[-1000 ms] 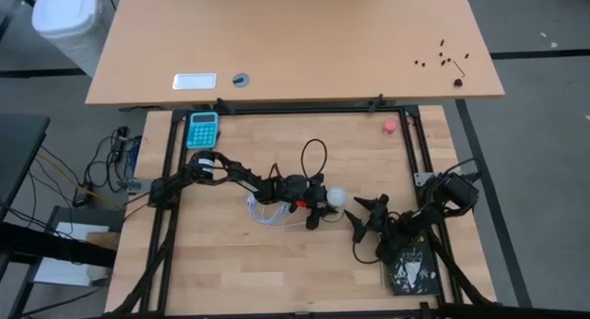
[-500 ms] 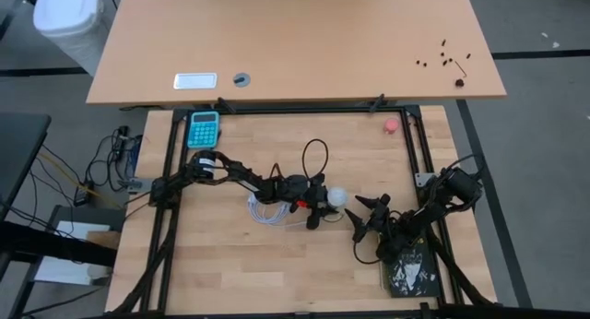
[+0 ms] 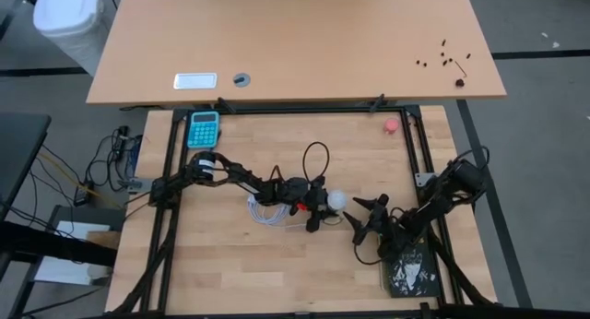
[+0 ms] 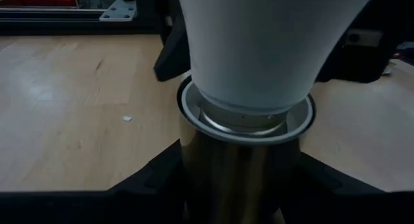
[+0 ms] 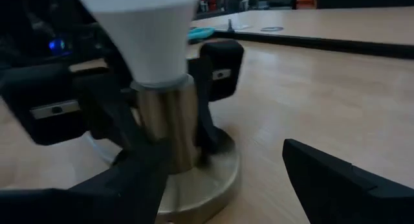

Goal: Screw lightbulb
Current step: Insert the lightbulb into the lamp

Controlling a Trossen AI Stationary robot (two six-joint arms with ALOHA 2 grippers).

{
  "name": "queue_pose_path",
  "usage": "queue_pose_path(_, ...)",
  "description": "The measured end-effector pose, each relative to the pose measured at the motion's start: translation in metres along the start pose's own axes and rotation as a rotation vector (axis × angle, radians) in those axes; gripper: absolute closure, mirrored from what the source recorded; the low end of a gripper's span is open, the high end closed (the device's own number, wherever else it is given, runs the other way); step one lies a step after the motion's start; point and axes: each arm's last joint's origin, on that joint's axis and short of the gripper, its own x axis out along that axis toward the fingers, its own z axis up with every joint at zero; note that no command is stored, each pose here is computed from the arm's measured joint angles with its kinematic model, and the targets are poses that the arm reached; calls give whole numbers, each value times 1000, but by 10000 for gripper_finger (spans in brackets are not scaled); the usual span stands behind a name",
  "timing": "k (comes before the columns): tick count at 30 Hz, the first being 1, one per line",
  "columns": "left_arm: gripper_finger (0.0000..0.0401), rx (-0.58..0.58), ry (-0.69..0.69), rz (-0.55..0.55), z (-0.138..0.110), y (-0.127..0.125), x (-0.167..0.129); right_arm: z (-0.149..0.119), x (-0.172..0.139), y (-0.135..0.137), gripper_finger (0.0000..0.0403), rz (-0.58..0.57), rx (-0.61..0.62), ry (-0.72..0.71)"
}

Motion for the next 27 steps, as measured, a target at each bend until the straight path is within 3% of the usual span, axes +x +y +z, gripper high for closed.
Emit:
queue_pose_path(17, 208, -1, 3, -4, 0, 0, 0, 38, 9, -8, 94, 90, -31, 266)
queue_pose_path(27, 208, 1, 5, 9, -1, -1, 0, 48, 9, -7, 94, 107, -96, 231)
